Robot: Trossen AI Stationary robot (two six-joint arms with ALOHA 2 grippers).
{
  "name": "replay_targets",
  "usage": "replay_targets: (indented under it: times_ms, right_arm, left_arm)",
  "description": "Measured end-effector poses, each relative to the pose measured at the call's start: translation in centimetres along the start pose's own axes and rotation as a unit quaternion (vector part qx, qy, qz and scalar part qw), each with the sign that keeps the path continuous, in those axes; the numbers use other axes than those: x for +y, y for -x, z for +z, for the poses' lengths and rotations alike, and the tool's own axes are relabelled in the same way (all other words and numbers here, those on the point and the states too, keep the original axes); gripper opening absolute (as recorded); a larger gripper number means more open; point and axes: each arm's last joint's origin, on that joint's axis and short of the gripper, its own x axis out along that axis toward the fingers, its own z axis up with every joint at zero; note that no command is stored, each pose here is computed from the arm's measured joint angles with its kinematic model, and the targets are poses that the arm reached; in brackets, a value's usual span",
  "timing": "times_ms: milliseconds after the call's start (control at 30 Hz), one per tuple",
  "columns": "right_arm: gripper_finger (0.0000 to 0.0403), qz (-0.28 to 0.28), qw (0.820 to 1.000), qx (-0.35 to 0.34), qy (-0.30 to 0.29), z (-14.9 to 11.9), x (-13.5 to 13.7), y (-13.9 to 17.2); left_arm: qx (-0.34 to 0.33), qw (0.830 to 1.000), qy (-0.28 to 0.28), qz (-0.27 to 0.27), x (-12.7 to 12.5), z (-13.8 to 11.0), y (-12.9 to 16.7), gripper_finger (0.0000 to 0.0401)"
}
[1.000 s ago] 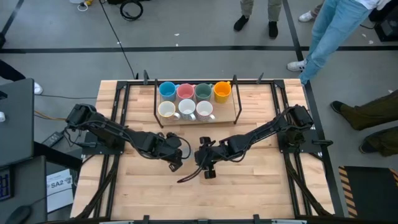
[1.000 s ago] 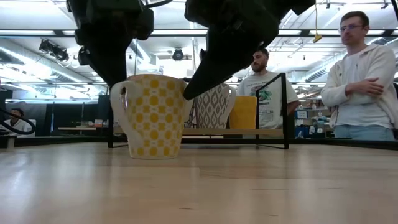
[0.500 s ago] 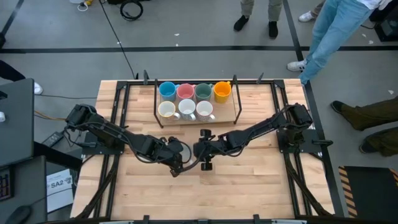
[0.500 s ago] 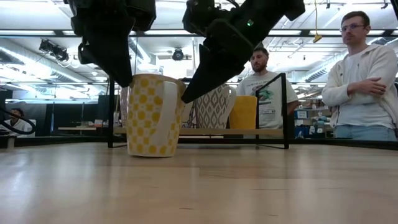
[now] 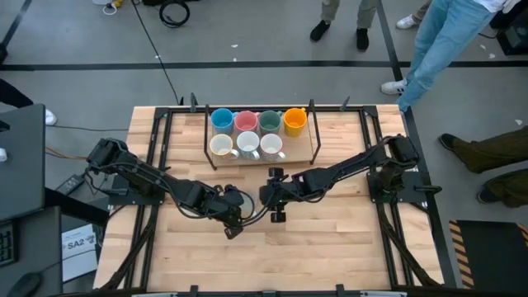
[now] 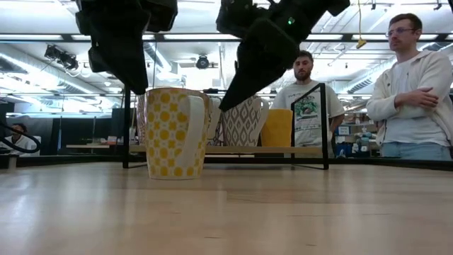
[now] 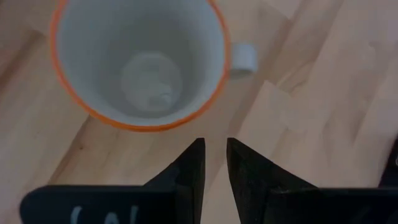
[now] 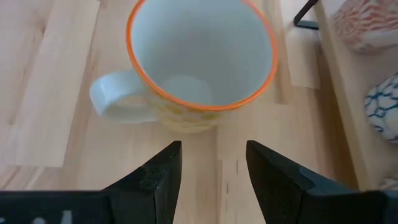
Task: Place coffee mugs
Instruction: Put the yellow patterned mug on the shelf
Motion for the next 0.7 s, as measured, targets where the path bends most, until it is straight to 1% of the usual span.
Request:
replay_targets:
  times_ms: [167,267,333,400,467,600,700]
  right_arm:
    - [0.0185,0.000,1.000,-0.007,-0.003,0.4,-0.5,1.8]
    - [0.0185,0.003,1.000,-0.016,-0.021,0.8,-0.8,3.3]
    - [0.0185,0.005,0.998,-0.029,-0.046,1.1,-1.1,4.3]
    - [0.0185,0.009,0.996,-0.043,-0.083,1.5,-1.3,5.3]
    - [0.0185,0.029,0.991,-0.052,-0.120,1.7,-1.2,6.2]
    - [0.0185,0.077,0.979,-0.059,-0.180,1.9,-0.3,7.5]
    - [0.0185,0.090,0.973,-0.063,-0.206,2.0,0.8,7.8]
  left_arm:
    - [0.005,1.000,-0.016,-0.005,-0.4,-0.5,0.1,0.0073]
    - [0.021,0.999,-0.038,-0.012,-0.6,-1.0,0.2,0.0073]
    - [0.028,0.998,-0.047,-0.017,-0.8,-1.3,0.3,0.0073]
    - [0.032,0.998,-0.052,-0.019,-1.0,-1.6,0.4,0.0073]
    - [0.036,0.998,-0.056,-0.019,-1.0,-1.8,0.5,0.0073]
    - [0.039,0.997,-0.060,-0.016,-1.1,-2.0,0.5,0.0073]
    - [0.041,0.997,-0.063,-0.015,-1.1,-2.2,0.6,0.0073]
